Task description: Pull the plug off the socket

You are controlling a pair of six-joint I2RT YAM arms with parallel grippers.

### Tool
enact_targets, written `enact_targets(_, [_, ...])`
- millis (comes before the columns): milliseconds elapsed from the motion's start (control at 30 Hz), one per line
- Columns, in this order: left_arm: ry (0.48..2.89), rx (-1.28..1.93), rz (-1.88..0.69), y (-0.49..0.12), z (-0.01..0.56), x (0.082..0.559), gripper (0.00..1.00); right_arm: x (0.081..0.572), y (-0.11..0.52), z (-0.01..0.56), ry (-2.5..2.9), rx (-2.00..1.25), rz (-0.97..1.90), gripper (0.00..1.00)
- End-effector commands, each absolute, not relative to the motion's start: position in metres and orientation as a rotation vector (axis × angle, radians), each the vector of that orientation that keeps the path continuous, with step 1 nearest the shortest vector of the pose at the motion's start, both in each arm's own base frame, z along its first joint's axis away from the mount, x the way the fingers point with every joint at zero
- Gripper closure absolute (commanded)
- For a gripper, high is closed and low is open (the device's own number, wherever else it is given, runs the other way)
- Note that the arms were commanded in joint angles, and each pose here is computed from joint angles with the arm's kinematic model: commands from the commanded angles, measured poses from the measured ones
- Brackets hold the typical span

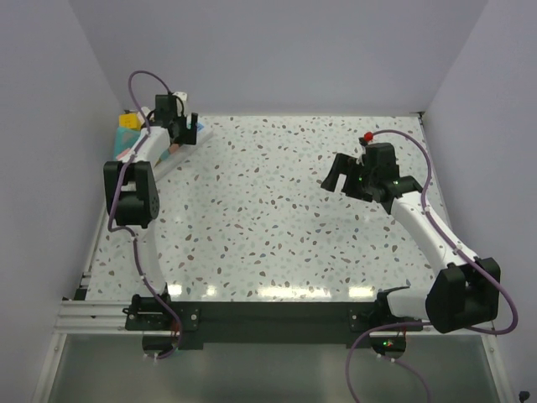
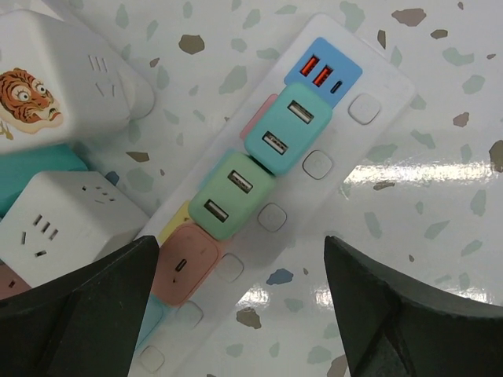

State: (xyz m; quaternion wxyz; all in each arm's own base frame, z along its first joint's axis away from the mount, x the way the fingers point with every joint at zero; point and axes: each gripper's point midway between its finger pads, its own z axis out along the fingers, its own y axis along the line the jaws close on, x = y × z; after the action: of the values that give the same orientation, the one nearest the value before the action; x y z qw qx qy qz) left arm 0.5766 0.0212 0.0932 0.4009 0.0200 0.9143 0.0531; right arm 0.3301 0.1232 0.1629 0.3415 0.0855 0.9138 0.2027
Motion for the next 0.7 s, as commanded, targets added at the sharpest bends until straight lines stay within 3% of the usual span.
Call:
enact_targets(0, [2.27, 0.007, 0.221, 0.034, 0.128, 0.579, 0.08, 0.339, 0.131, 0.172, 2.341, 0.176, 0.562, 0.02])
enact_targets(200, [2.328, 0.093, 0.21, 0.032, 0.097, 0.587, 0.08, 0.343, 0.134, 0.173, 2.353, 0.176, 0.569, 0.01])
enact_targets(300, [2.377, 0.152, 0.109, 0.017, 0.073, 0.583, 0.12, 0.345, 0.132, 0.171, 2.358, 0.174, 0.556, 0.01])
enact_targets(400, [2.424, 0.162, 0.075, 0.012, 0.053, 0.575, 0.21, 0.346, 0.132, 0.171, 2.369, 0.171, 0.551, 0.01])
enact_targets(600, [2.441, 0.139, 0.072, 0.012, 0.05, 0.565, 0.47, 0.346, 0.133, 0.17, 2.366, 0.178, 0.555, 0.02])
enact_targets(667, [2.43, 0.14, 0.021, 0.004, 0.06, 0.562, 0.49, 0.345, 0.132, 0.168, 2.37, 0.184, 0.552, 0.01])
